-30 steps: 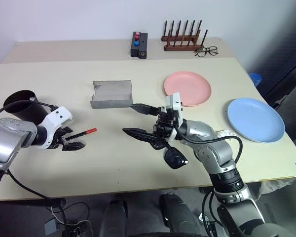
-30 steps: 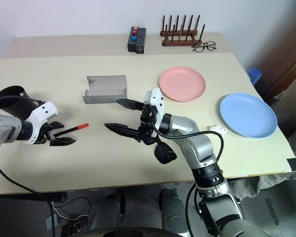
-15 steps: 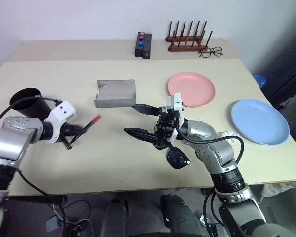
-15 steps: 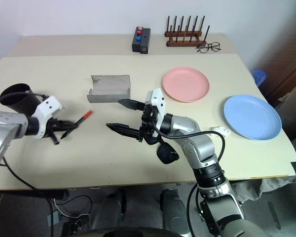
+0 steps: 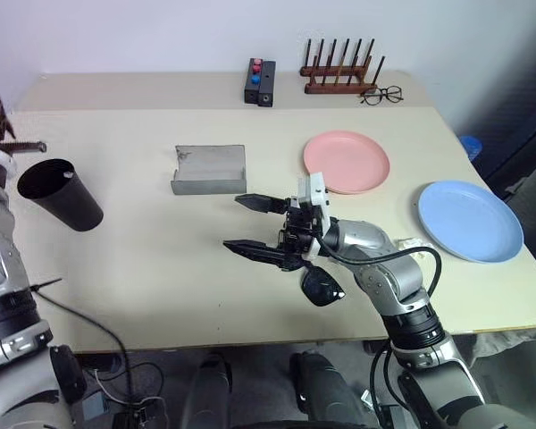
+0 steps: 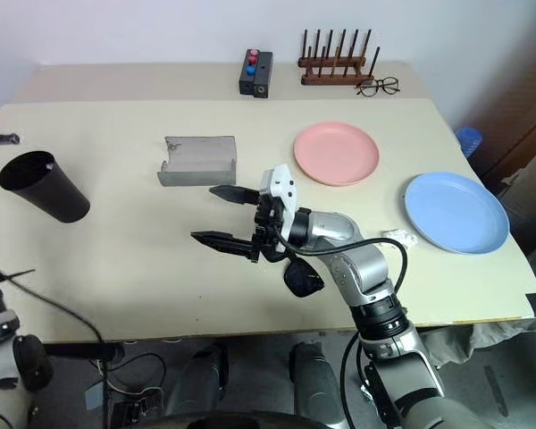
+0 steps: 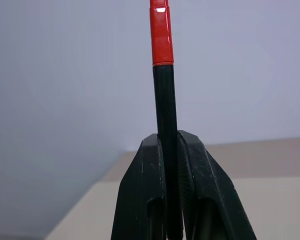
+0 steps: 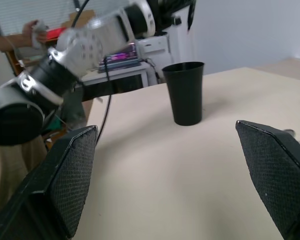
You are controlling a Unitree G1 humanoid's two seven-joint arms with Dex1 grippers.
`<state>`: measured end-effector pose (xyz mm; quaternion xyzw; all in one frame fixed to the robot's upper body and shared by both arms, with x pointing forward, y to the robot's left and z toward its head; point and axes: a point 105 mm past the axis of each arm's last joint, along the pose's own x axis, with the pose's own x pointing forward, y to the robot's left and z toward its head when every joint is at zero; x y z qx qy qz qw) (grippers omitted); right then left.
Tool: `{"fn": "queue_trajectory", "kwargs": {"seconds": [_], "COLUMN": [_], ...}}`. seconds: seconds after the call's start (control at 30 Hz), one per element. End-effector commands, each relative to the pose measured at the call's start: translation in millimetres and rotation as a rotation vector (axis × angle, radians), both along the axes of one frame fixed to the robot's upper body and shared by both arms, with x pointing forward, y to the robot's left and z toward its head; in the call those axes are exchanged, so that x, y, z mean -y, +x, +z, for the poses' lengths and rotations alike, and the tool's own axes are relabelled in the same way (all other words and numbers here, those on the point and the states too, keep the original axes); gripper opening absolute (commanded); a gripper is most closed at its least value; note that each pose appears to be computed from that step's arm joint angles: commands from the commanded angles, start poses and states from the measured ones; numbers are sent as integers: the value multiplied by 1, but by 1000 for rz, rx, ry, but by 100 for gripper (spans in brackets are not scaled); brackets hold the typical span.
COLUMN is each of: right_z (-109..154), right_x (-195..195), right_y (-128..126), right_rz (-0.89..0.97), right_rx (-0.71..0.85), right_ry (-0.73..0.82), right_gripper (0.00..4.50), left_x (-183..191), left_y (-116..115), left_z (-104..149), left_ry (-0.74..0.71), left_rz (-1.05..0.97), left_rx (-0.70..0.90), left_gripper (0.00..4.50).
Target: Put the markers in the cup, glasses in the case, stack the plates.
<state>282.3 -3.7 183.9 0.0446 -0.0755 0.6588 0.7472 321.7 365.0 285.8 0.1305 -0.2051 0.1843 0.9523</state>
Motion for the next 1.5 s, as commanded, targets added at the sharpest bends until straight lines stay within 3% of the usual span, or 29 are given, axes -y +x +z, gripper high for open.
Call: {"fn": "queue_trajectory", "kwargs": {"seconds": [0.03, 0.87, 0.97, 1.13, 1.3, 1.5], "right_z": [10, 8, 8, 8, 8, 7], "right_x": [-4, -1, -1, -2, -2, -1], "right_y": [-3, -4, -4, -3, -4, -4], "right_rz": [27, 2, 5, 7, 6, 5], "right_rx": [41, 39, 38, 38, 36, 32], "right_ry": [24, 33, 32, 30, 30, 28], "right_gripper": [450, 450, 450, 450, 450, 450], "left_x": [-3, 4, 4, 3, 4, 50], "left_y": [-11, -18, -18, -17, -16, 5], "left_z": [7, -48, -51, -53, -51, -10], "left_ry": [15, -113, -118, -120, -123, -30], "left_rz": [52, 54, 61, 70, 69, -154], "left_rx": [79, 22, 16, 12, 21, 48], "left_gripper": [3, 3, 116, 361, 361, 361]}}
